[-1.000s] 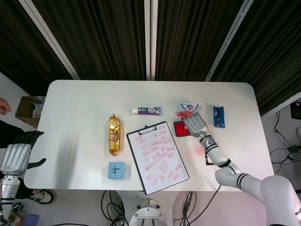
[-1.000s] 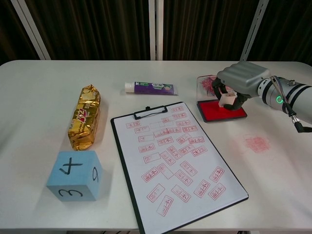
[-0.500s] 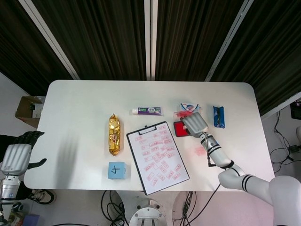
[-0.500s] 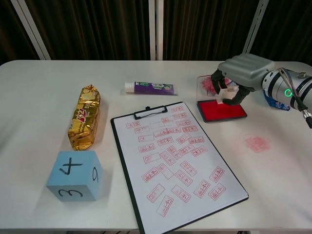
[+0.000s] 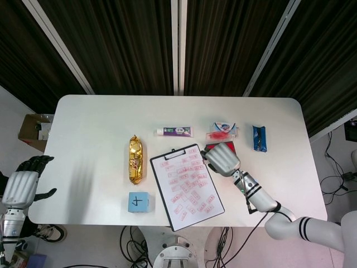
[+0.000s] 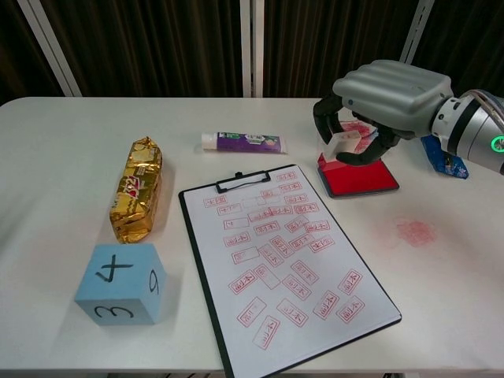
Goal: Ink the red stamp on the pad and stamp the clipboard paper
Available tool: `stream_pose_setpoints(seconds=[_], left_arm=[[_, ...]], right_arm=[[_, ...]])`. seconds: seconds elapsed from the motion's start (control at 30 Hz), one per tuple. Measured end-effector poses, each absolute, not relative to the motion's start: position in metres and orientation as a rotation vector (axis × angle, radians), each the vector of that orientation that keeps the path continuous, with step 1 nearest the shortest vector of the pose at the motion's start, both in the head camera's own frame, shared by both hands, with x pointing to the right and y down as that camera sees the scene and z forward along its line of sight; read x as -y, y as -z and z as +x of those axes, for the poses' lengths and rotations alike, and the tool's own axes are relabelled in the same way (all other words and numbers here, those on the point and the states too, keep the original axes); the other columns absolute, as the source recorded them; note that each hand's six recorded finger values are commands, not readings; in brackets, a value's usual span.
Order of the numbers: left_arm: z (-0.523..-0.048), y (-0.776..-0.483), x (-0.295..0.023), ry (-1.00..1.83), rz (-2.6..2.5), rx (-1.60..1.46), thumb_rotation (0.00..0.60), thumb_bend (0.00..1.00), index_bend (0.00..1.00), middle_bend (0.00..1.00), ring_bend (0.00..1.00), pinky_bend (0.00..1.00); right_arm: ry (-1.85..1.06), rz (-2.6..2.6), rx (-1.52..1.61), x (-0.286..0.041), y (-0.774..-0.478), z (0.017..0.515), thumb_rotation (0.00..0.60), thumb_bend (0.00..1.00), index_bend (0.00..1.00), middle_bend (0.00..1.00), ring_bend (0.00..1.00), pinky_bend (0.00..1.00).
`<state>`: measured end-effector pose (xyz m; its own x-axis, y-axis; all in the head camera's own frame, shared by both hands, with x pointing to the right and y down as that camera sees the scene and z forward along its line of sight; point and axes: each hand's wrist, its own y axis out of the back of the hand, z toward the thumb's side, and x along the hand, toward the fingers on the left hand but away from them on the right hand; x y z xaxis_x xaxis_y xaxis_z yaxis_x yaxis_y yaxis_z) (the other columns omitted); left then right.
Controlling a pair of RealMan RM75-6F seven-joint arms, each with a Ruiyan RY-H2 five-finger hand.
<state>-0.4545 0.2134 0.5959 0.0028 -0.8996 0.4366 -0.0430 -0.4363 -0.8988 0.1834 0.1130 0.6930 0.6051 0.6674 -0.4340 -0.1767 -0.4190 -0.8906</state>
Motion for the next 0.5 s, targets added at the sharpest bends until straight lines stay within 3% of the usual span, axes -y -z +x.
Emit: stream_pose_setpoints(seconds=[0.5], left_arm=[[-0.461, -0.591, -0.217, 1.521, -1.557, -1.015, 0.6, 0.0, 0.2, 0.19, 0.16, 0.25]], right_arm=[[-1.024, -1.825, 0.138, -0.163, -0.716, 0.161, 0.6, 0.52, 1.0, 0.93, 0.94, 0.97]])
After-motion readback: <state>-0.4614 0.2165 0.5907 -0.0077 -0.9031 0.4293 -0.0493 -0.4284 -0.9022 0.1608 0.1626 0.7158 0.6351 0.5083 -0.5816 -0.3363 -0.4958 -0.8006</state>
